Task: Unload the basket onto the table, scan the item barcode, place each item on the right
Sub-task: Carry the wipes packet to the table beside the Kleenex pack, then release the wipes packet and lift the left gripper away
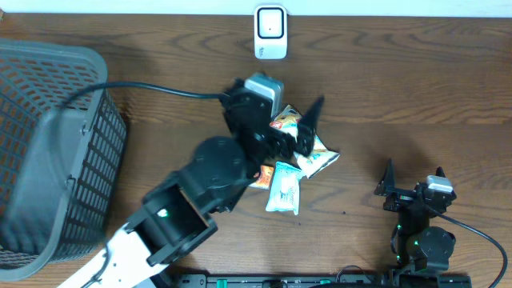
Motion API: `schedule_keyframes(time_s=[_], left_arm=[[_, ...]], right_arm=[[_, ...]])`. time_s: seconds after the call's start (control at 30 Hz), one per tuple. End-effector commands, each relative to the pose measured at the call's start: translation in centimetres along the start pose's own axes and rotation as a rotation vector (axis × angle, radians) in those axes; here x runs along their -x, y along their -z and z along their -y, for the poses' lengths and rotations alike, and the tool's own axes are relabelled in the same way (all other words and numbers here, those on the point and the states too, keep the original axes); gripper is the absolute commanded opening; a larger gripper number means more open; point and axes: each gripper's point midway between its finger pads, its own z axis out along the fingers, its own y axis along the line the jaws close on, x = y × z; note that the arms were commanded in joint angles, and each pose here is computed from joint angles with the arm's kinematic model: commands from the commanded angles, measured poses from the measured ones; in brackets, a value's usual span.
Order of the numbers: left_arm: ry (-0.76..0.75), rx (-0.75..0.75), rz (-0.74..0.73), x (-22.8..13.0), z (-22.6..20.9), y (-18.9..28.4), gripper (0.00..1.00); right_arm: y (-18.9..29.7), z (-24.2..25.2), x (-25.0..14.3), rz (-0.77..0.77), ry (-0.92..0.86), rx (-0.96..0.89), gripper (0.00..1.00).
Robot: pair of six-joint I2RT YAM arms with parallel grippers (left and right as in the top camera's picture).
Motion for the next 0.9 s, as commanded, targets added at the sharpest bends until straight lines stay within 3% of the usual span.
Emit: schedule_keyframes(time_s=[0.0, 0.1, 0.23, 0.37, 0.57, 0.73, 0.87], left_arm=[[-0.432, 0.226, 0.111, 5.3, -3.1, 1.1, 1.0], [-0.625, 0.405, 0.128, 7.6, -5.5, 2.2, 1.0], [-0.855, 0.587, -0.076, 5.5, -8.9, 3.2, 1.0], [-0.985, 0.366, -0.235, 0.8, -8.3, 2.8, 0.99], [-0.835, 0.266, -0.294, -2.2, -9.6, 5.0, 0.99], [-0.603, 0.272, -0.236, -2.2, -11.5, 7.7, 0.99], [-0.476, 0.184, -0.205, -2.4, -11.1, 10.2, 0.99]], right_arm=[[0.0, 0.2, 0.0, 0.001, 0.011, -0.011, 0.99], [0.0, 0.2, 0.0, 0.001, 0.012, -0.012, 0.99], [0.0, 0.2, 0.0, 0.001, 0.012, -0.011, 0.99], [0.0, 0.2, 0.0, 0.001, 0.012, -0.012, 0.99], [0.0, 0.2, 0.0, 0.001, 0.012, -0.011, 0.99], [0.0, 0.2, 0.0, 0.001, 0.012, -0.011, 0.99], [0.0, 0.2, 0.0, 0.001, 0.012, -0.011, 0.99]])
